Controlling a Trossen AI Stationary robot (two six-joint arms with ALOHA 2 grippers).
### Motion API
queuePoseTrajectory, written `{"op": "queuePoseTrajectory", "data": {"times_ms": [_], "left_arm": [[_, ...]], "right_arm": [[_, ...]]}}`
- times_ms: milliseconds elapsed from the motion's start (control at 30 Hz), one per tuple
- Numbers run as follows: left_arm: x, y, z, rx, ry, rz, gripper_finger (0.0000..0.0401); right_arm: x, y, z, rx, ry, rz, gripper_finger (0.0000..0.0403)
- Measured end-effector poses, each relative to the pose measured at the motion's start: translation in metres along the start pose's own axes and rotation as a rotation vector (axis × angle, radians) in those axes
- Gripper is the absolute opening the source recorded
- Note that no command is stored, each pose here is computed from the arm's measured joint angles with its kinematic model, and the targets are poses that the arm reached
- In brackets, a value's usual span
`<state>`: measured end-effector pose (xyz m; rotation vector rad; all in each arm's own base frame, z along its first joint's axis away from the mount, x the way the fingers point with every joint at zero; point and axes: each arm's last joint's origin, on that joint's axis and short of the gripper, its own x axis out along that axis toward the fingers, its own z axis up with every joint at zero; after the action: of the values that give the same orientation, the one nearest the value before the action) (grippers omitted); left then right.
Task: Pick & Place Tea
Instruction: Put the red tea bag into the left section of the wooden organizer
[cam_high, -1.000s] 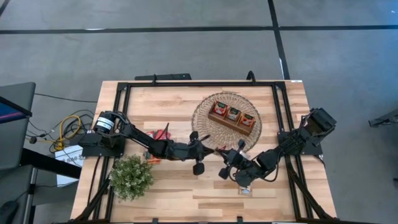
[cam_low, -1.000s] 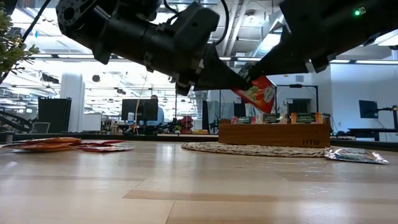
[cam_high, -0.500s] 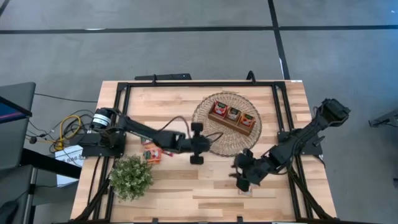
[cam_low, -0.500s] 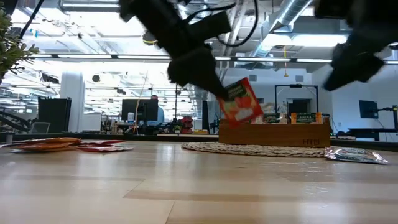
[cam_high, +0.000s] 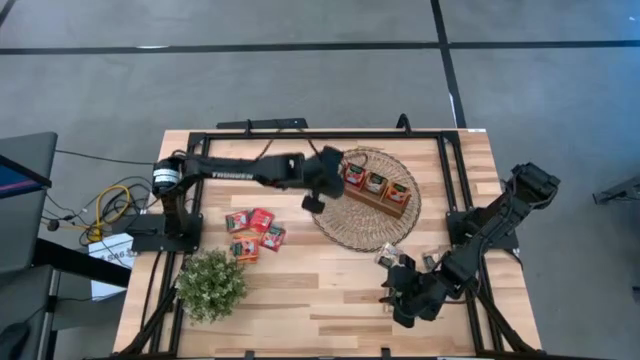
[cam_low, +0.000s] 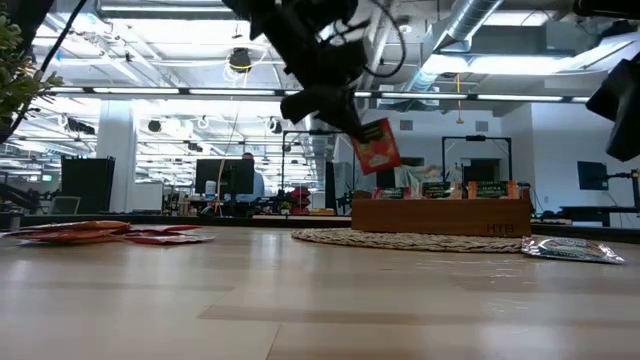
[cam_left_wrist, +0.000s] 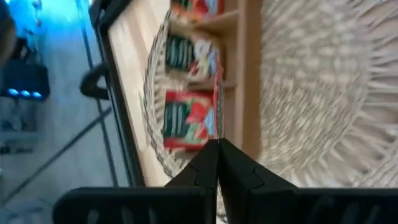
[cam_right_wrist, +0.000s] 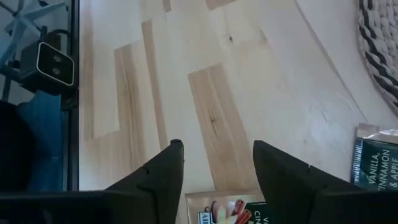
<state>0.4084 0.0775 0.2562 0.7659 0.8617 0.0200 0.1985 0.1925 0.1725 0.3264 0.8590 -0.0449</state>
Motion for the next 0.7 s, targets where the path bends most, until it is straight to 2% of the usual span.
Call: {"op": "queuePoseTrajectory", "data": {"times_ms": [233, 367, 700], "left_arm": [[0.029, 0.010, -0.023, -0.104, -0.026, -0.059, 0.0000], [0.048, 0.007, -0.028, -0.094, -0.021, -0.047, 0.0000], [0.062, 0.004, -0.031, -0.076, -0.027, -0.035, 0.0000]], "right_arm": [[0.000, -0.001, 0.001, -0.004, -0.004, -0.004, 0.0158], [0.000, 0.000, 0.002, -0.007, -0.019, -0.008, 0.0150], [0.000, 0.000, 0.002, -0.010, -0.022, -0.010, 0.0137]]}}
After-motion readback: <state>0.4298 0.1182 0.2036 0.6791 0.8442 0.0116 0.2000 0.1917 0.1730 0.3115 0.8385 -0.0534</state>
